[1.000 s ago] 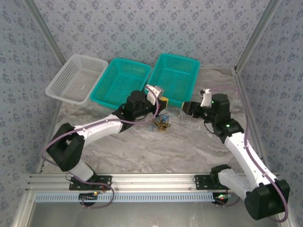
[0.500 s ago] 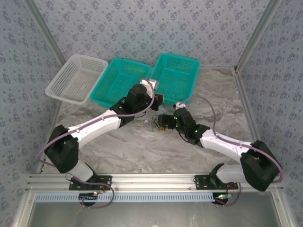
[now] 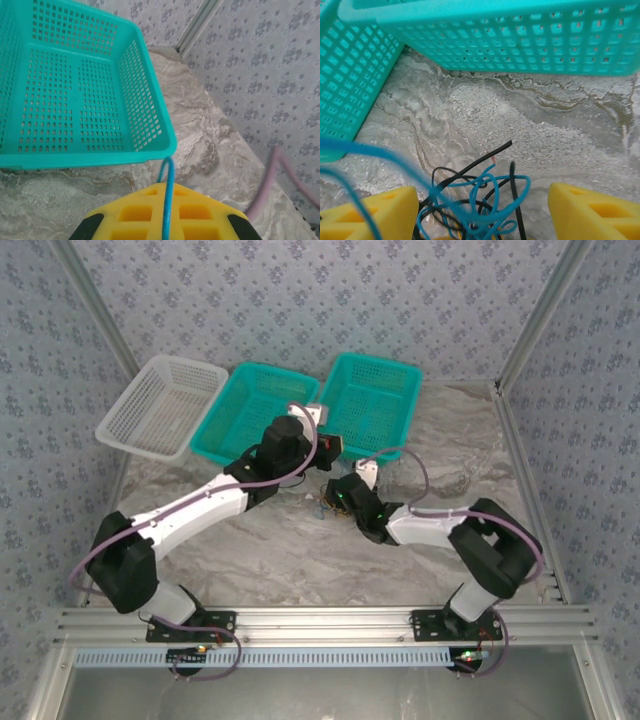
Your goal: Untangle the cables
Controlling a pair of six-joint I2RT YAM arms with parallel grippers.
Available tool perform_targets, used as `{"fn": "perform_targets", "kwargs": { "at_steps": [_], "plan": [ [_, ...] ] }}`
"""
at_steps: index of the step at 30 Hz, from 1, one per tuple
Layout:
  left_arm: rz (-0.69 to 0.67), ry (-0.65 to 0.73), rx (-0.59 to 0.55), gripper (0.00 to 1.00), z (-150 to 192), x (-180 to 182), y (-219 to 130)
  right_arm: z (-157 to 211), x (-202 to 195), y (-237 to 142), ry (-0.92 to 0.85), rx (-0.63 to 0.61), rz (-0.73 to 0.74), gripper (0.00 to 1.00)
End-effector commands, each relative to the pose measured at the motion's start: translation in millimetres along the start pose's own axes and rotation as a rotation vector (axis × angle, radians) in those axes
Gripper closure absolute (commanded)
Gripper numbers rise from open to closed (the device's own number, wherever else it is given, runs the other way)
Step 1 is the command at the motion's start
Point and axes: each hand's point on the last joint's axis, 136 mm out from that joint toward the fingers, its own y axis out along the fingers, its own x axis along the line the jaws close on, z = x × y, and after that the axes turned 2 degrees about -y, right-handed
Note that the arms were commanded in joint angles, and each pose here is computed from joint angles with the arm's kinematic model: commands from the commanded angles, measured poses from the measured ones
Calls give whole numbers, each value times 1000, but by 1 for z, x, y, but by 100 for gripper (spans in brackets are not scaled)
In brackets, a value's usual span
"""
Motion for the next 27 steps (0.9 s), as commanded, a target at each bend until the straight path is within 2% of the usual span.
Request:
{"fn": "perform_targets", "kwargs": {
  "at_steps": [1, 5, 9, 14, 17, 27],
  "plan": [
    [60, -23, -105, 100, -35, -12, -26, -7, -1, 13, 25, -58, 78, 31],
    [85, -58, -165, 100, -51, -3, -44, 14, 1, 26, -111, 32, 134, 44],
    [38, -38, -194, 100, -72, 13, -66, 29, -17, 15, -215, 89, 189, 55],
    [-65, -35, -288, 100, -106, 42, -109, 27, -61, -8, -418, 131, 383, 58],
    [-184, -72, -351, 100, -120, 68, -136, 25, -87, -21, -514, 163, 484, 60],
    [-462, -163, -428, 100, -135, 133, -198, 21, -134, -45, -462, 223, 565, 62]
  ]
}}
